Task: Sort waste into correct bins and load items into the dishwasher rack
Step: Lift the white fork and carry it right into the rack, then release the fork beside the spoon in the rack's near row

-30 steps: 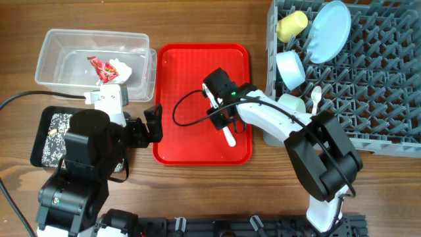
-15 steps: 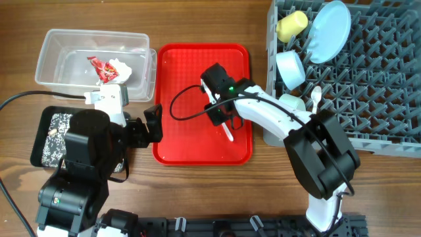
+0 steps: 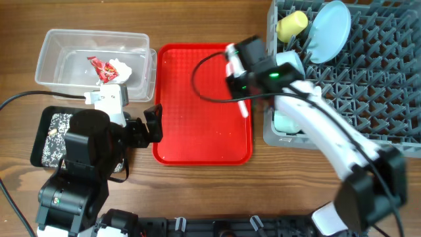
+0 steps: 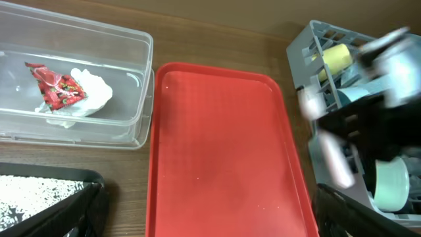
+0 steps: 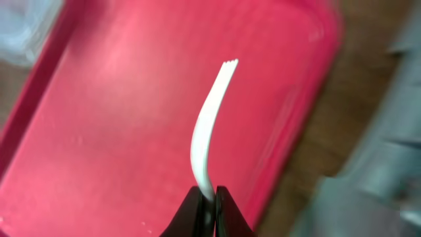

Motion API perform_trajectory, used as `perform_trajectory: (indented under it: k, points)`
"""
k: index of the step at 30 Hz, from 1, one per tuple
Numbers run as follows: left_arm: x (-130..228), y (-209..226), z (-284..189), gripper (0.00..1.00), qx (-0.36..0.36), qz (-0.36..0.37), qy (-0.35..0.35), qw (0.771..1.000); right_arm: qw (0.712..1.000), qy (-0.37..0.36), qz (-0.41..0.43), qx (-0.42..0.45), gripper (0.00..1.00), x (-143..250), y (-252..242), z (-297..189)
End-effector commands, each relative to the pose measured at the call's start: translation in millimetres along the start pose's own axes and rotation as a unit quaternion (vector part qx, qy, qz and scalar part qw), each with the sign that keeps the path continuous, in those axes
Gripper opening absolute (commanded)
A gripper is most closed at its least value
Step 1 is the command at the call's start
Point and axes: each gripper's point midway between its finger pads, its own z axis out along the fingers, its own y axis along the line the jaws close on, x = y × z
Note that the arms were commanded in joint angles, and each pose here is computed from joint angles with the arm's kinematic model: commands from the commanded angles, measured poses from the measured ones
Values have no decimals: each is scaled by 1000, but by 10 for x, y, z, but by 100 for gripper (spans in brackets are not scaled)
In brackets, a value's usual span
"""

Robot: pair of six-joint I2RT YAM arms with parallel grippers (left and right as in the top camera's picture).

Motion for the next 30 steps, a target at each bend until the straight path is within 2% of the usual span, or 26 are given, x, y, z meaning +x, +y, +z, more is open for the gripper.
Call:
perform_trajectory:
  k: [1,8,14,19,30]
  points:
    - [-20,25,-14,100,-5,5,-6,1000,996,-61,59,31,4,-223,-495,-542]
    - [-20,25,-14,100,-5,5,-6,1000,981,-39,163,101,4,114,-1420,-891]
    - [-20,25,-14,100,-5,5,-6,1000,962,-2,225,157,4,462,-1952,-973]
    - [-20,25,-14,100,-5,5,-6,1000,952,24,245,182,4,623,-2179,-901]
    - [-20,25,-14,100,-5,5,-6,1000,964,106,194,145,5,846,-2210,-376]
